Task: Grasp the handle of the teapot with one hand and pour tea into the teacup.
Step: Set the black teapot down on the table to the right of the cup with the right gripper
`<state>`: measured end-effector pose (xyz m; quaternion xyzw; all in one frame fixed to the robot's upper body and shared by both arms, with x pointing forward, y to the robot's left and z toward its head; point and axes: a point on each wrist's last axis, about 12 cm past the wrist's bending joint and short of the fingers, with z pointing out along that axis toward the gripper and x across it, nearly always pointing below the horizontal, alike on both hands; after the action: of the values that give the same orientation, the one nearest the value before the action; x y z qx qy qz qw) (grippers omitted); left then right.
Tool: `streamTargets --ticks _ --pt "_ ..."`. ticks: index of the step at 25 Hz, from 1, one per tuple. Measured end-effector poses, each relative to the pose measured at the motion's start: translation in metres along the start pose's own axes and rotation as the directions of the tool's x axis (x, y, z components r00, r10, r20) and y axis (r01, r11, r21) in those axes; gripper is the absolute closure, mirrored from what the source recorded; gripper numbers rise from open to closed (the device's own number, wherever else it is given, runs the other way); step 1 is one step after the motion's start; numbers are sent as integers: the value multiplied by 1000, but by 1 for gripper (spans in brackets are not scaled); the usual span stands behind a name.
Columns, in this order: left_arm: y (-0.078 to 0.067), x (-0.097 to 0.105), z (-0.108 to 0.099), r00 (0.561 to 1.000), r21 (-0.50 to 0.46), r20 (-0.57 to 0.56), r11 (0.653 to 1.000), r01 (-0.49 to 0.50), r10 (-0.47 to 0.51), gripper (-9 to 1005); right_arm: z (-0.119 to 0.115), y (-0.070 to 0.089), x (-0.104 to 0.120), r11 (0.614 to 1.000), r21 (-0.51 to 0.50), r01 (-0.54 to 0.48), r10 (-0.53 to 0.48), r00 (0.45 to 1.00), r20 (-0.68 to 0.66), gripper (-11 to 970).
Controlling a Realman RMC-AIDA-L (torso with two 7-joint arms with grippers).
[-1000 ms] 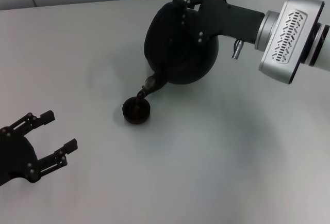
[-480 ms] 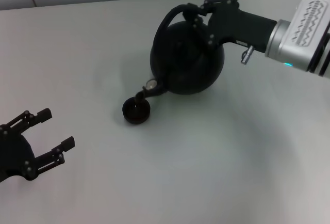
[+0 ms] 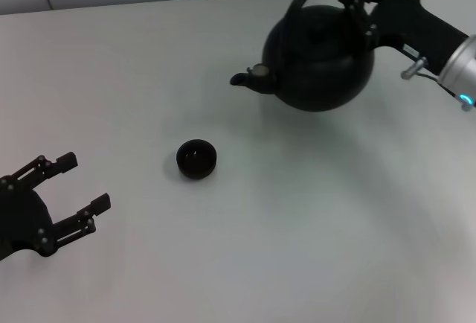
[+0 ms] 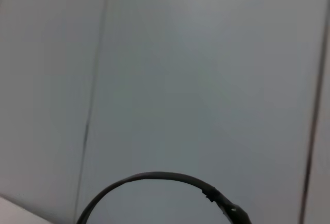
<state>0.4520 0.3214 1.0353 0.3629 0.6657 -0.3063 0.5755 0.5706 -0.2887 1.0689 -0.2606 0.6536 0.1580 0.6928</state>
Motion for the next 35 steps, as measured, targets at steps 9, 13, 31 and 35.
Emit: streamTargets --ticks 9,13,31,35 --pt "0 0 0 1000 1 1 1000 -4 4 188 -13 6 11 996 18 -83 83 996 -21 878" --pt "0 0 0 1000 5 -1 1000 -6 6 188 -15 13 17 995 14 -100 101 994 -30 877" --pt "-3 2 -2 1000 6 -3 1000 3 -3 188 -25 35 37 991 61 -123 127 990 -61 877" --pt "-3 2 -2 1000 6 -3 1000 4 -4 188 -27 37 39 990 68 -122 127 990 -66 877"
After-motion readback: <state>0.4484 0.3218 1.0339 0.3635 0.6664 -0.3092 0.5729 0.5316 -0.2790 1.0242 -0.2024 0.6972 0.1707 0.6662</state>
